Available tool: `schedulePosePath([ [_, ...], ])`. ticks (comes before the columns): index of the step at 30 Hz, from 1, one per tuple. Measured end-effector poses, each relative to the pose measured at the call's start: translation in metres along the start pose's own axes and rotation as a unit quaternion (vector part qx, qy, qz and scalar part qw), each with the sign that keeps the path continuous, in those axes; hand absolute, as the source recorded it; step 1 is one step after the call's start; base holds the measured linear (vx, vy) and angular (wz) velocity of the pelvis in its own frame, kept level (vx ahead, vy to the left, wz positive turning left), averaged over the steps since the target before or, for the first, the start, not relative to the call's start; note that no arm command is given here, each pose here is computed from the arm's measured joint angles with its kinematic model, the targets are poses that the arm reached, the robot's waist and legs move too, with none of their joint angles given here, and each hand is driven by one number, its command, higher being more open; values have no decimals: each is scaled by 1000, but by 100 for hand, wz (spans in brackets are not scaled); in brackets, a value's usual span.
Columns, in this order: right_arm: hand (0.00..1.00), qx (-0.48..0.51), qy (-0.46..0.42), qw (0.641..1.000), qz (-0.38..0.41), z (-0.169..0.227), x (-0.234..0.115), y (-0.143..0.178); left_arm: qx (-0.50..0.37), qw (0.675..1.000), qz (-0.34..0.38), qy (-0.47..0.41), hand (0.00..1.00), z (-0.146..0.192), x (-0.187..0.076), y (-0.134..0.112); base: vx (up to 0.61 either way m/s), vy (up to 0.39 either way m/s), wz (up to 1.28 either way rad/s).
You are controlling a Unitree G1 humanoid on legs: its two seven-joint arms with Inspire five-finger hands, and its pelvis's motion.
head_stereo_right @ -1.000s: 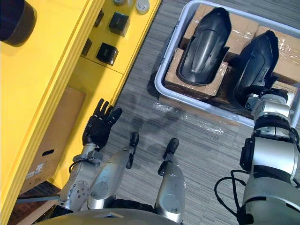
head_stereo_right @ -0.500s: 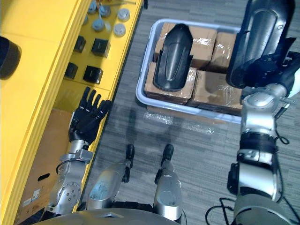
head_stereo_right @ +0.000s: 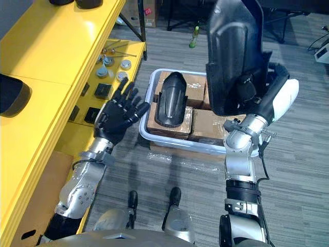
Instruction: Walk over and take three plastic housings, then place them on the shelf
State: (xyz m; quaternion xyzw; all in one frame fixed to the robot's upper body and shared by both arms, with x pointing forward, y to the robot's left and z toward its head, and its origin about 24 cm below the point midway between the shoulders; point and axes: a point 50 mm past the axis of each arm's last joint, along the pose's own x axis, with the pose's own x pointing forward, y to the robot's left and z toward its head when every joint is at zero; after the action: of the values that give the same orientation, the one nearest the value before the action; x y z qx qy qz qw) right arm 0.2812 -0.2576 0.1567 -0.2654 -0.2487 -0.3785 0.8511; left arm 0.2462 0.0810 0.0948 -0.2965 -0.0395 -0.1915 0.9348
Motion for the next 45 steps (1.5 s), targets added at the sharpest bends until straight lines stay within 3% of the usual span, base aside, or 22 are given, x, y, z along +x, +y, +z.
schedulePosePath([
  [5,0,63,-53,996,27,22,-15,19,2,999,-26,47,100,-19,9,-14,-86,-14,-2],
  [10,0,101,-51,992,57,31,-31,36,6,998,-27,63,100,-27,13,-17,-51,-3,1],
  [21,0,136,-52,976,160,43,-63,70,-3,996,-81,-24,100,-4,34,-45,4,4,1],
  [33,0,150,-46,969,192,46,-76,83,-2,998,-46,-38,100,2,35,-36,-2,3,1],
  [37,0,148,-37,968,201,42,-84,84,36,998,-42,-23,100,-1,35,-35,0,0,0],
  [38,0,148,-35,967,203,41,-86,84,47,998,-38,-16,0,-2,35,-35,0,0,0],
  [45,0,153,-32,965,209,43,-91,86,48,999,-9,-4,0,-8,35,-36,0,0,0],
])
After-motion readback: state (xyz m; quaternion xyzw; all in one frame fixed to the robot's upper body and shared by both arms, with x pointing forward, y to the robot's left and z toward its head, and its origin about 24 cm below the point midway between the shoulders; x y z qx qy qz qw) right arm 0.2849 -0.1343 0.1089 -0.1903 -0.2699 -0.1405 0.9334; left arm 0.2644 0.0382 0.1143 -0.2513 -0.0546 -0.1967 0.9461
